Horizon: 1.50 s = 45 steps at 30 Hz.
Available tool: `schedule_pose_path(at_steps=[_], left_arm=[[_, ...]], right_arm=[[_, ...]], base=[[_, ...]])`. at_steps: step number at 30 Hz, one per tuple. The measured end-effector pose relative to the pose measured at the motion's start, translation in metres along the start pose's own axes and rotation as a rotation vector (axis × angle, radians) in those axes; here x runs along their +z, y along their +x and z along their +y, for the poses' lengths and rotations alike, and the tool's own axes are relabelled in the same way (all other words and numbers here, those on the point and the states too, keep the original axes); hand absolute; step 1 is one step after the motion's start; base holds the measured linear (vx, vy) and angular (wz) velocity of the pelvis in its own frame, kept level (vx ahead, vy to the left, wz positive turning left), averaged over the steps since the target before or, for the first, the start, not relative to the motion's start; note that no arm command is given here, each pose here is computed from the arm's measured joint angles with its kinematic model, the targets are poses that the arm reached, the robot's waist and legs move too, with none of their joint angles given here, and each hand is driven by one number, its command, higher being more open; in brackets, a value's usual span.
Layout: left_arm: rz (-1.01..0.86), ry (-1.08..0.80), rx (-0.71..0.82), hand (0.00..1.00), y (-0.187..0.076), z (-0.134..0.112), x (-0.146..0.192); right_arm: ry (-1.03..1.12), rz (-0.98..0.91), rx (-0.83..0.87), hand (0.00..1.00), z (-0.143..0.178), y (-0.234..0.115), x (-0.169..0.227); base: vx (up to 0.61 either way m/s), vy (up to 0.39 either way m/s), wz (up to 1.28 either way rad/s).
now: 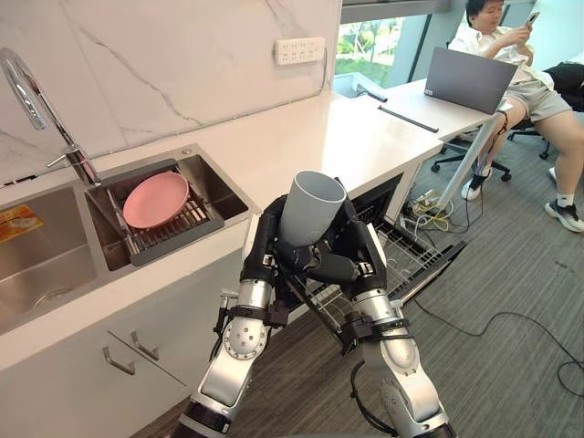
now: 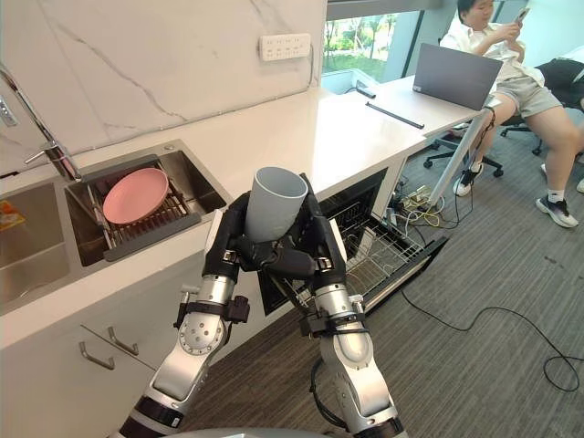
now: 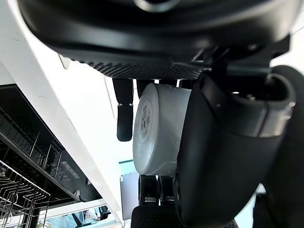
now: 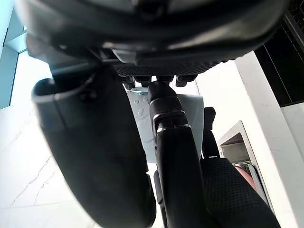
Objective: Walk over to the sink, pick up the cup, carry it to the dishwasher, place the cup inside the dishwasher, then close the dishwasher door
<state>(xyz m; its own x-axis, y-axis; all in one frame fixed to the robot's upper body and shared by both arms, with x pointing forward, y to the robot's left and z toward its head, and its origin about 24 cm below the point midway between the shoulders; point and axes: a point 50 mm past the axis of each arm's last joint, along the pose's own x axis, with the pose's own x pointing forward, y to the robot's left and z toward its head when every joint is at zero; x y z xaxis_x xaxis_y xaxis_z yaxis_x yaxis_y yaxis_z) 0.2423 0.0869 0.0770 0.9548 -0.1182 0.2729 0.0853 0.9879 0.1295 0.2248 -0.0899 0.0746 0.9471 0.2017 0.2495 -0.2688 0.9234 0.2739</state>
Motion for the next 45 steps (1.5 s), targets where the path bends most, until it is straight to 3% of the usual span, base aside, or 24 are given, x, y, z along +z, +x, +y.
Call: schedule_pose_path(at_steps=[4, 18, 19, 35, 45], left_arm=[[0.006, -0.008, -0.017, 0.00, -0.004, -0.005, 0.000], [0.009, -0.033, -0.004, 0.00, -0.010, -0.008, 0.001], [0.010, -0.033, -0.004, 1.00, -0.010, -0.008, 0.001], [0.016, -0.092, -0.015, 1.00, -0.028, -0.008, 0.005], [0.028, -0.189, 0.113, 1.00, -0.036, 0.024, 0.007]], right_arm=[[0.009, -0.003, -0.088, 0.00, -0.012, 0.001, -0.002], [0.008, -0.004, -0.088, 0.00, -0.014, 0.000, -0.002], [0.008, -0.004, -0.088, 0.00, -0.014, 0.000, -0.002], [0.015, -0.035, -0.127, 0.00, -0.018, 0.001, 0.003], [-0.003, -0.100, -0.243, 0.00, -0.041, 0.001, 0.017]], base=[[0.00, 0.000, 0.00], [0.00, 0.000, 0.00], [0.00, 0.000, 0.00], [0.00, 0.000, 0.00], [0.00, 0.000, 0.02]])
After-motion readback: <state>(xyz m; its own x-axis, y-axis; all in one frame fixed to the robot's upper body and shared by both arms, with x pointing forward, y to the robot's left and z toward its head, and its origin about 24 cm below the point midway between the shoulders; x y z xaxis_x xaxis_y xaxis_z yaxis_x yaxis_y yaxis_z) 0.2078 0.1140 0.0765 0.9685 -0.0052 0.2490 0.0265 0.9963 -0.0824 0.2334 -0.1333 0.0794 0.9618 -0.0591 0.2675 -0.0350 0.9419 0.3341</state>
